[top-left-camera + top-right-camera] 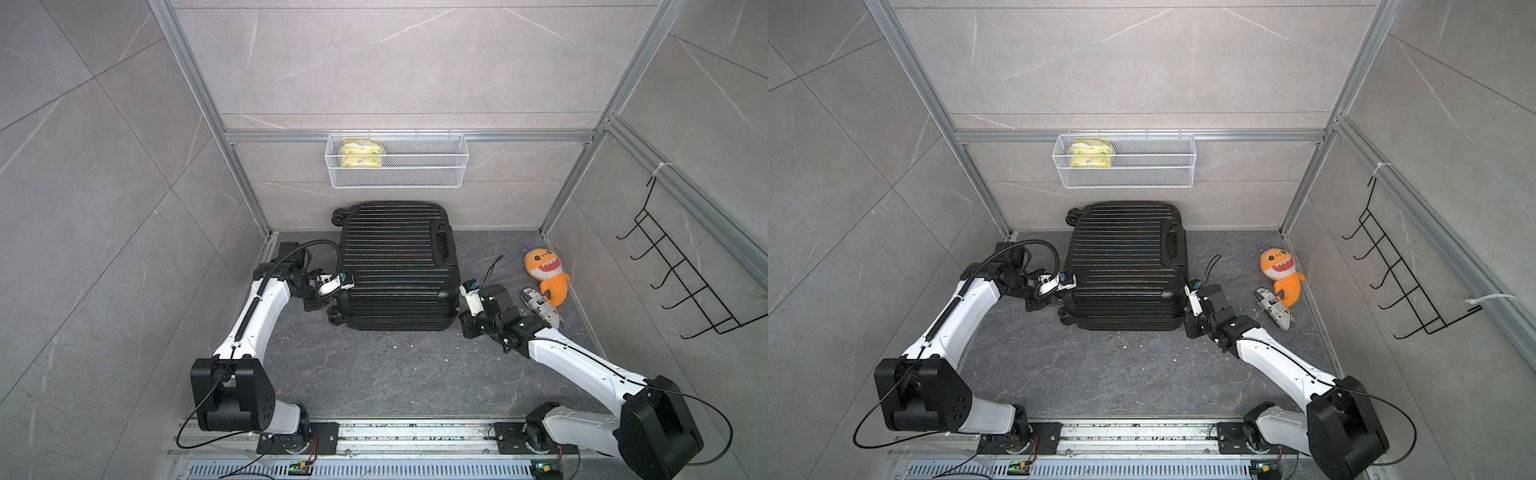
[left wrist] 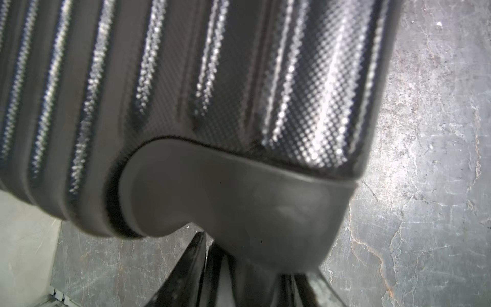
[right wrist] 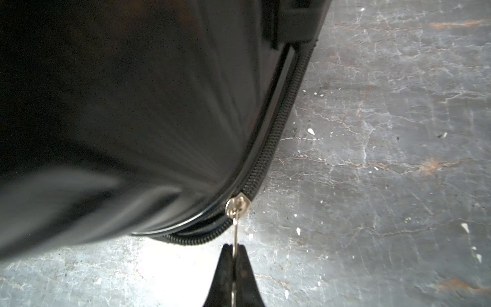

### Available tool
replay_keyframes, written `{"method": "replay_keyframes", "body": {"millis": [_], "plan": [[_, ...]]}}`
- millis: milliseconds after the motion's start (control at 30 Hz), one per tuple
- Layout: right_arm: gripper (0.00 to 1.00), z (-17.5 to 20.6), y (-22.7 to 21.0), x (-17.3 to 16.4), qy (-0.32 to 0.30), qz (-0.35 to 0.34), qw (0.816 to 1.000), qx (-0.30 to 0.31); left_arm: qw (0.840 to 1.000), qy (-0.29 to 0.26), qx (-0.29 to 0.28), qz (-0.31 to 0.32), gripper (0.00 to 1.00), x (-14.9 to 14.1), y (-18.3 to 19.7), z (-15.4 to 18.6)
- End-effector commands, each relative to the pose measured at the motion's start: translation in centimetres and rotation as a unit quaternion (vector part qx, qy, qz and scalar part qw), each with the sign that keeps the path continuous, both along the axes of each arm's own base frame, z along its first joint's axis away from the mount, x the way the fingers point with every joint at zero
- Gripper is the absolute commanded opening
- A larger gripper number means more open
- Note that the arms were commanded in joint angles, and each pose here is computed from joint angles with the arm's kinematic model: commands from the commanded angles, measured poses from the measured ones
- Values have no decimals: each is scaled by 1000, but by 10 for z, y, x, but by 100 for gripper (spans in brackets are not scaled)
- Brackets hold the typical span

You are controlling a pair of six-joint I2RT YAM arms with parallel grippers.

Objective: Close the suitcase zippers
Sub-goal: Zip the zipper on the suitcase.

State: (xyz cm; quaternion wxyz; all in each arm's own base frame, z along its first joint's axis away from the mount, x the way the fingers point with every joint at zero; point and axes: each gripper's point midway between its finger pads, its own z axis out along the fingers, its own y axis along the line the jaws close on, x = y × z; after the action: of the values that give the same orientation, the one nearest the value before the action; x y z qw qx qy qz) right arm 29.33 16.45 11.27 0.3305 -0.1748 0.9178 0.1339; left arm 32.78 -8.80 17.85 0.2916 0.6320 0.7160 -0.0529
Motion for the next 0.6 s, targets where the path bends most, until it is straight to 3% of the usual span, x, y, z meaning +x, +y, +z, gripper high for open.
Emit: {"method": "replay_keyframes", "body": {"millis": [0, 200, 267, 400, 567], "plan": [[0, 8, 27, -28, 21, 90, 995, 36, 991, 37, -53, 114, 5, 8, 4, 4], [0, 15, 35, -42, 27, 123, 990, 63, 974, 49, -89, 204, 5, 28, 6, 11], [0, 19, 39, -47, 26, 138, 987, 77, 964, 58, -101, 239, 0, 37, 7, 16], [0, 25, 50, -60, 30, 172, 979, 102, 940, 93, -120, 305, 0, 51, 9, 21], [0, 28, 63, -69, 15, 208, 973, 102, 930, 128, -106, 327, 0, 49, -6, 19]]}}
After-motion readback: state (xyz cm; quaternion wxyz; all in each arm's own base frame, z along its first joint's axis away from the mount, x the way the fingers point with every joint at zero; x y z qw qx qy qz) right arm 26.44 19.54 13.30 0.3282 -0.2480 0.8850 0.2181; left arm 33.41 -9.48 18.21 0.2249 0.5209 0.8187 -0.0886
